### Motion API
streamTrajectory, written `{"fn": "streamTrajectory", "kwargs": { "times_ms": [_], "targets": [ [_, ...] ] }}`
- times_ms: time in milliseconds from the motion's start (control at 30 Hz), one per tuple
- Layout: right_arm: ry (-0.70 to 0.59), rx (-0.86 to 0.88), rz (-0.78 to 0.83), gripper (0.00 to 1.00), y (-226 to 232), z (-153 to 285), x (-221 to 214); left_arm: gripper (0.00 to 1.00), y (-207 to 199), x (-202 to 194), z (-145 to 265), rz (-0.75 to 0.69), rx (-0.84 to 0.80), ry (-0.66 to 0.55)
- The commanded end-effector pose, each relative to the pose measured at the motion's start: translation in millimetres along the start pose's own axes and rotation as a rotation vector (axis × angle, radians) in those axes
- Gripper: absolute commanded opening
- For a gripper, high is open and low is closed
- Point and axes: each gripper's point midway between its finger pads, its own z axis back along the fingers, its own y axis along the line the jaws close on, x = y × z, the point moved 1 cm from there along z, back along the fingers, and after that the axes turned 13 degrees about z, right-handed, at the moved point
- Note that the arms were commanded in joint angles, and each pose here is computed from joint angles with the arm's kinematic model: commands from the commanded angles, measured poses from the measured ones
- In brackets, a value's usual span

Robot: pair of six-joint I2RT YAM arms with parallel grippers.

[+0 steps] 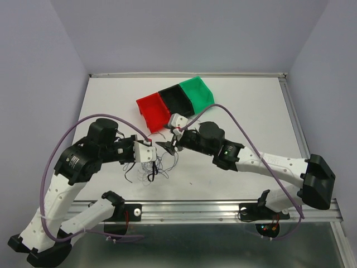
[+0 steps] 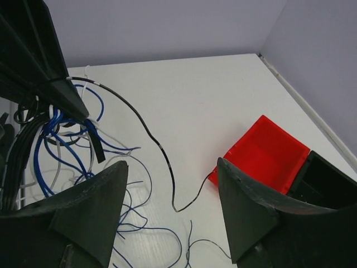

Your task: Untangle the cables

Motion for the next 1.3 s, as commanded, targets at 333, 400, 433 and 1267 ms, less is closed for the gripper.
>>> {"fn": "streamTrajectory", "kwargs": {
  "times_ms": [333,400,433,1267],
  "targets": [
    [-0.134,-0.145,0.009,0.0,-37.3,-5.4,45.5,0.0,-18.0,-4.3,-6.7,-0.043,-0.083,-0.028],
    [-0.126,-0.213,-0.016,0.01,-48.4,1.3,46.7,0.0,-16.7,-7.7,-11.3,-0.029,-0.078,-0.019],
    [-0.114,-0.318,-0.057,0.0,-65.7,9.1,46.7,0.0,-17.7,-13.0,-16.4,-0.018,-0.082,-0.009],
    [-0.183,-1.352,-0.387,0.01,-204.9,314.7,104.8,0.3,40.4,-12.1,-55.0,0.194,0.195,-0.053]
  ]
}}
